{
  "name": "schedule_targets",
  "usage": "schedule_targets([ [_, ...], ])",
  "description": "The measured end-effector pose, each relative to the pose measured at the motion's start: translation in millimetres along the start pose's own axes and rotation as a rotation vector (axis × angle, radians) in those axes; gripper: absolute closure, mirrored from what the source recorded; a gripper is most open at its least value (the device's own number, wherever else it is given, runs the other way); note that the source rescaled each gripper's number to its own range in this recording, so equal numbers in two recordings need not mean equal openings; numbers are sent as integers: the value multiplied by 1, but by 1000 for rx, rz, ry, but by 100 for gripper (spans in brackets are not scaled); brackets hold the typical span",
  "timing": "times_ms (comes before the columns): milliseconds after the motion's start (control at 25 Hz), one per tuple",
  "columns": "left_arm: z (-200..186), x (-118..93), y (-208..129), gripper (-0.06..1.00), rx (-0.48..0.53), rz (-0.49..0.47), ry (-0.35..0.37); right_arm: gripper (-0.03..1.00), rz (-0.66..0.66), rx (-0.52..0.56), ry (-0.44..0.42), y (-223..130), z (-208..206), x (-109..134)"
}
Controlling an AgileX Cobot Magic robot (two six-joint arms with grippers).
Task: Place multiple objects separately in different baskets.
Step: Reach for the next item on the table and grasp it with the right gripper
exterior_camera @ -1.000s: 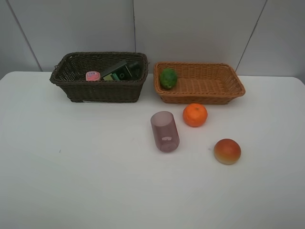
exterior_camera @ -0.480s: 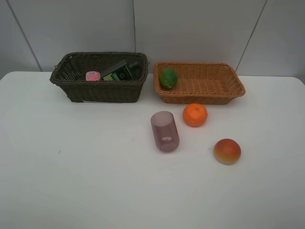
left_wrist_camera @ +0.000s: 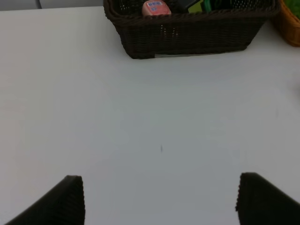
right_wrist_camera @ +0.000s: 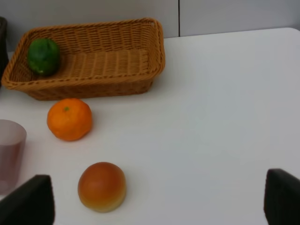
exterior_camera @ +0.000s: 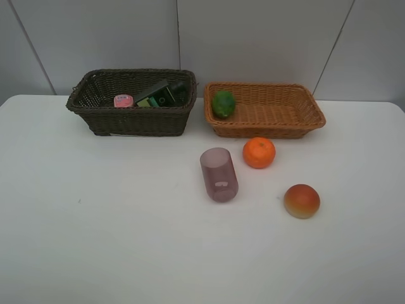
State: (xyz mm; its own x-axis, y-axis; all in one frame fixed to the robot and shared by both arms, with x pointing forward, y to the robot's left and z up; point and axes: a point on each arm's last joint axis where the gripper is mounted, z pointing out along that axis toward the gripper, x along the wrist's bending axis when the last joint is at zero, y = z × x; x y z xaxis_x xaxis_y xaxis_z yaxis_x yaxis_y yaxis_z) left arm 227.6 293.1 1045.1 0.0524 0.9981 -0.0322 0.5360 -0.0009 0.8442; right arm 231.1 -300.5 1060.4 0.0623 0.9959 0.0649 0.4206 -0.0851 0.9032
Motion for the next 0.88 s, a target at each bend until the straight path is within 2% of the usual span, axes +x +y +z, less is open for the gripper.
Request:
schedule_targets([
  [160, 0, 0, 0, 19, 0, 2, 0, 3, 38, 6, 16, 21, 3, 3],
  [480, 0, 0, 0, 19, 0, 3, 0, 3, -24, 101, 15, 79, 41, 9],
  [680, 0, 0, 0, 19, 0, 4, 0, 3, -72, 216, 12, 111, 80, 13],
  [880, 0, 0, 0, 19, 0, 4, 0, 3, -112, 346, 12, 125, 128, 15],
])
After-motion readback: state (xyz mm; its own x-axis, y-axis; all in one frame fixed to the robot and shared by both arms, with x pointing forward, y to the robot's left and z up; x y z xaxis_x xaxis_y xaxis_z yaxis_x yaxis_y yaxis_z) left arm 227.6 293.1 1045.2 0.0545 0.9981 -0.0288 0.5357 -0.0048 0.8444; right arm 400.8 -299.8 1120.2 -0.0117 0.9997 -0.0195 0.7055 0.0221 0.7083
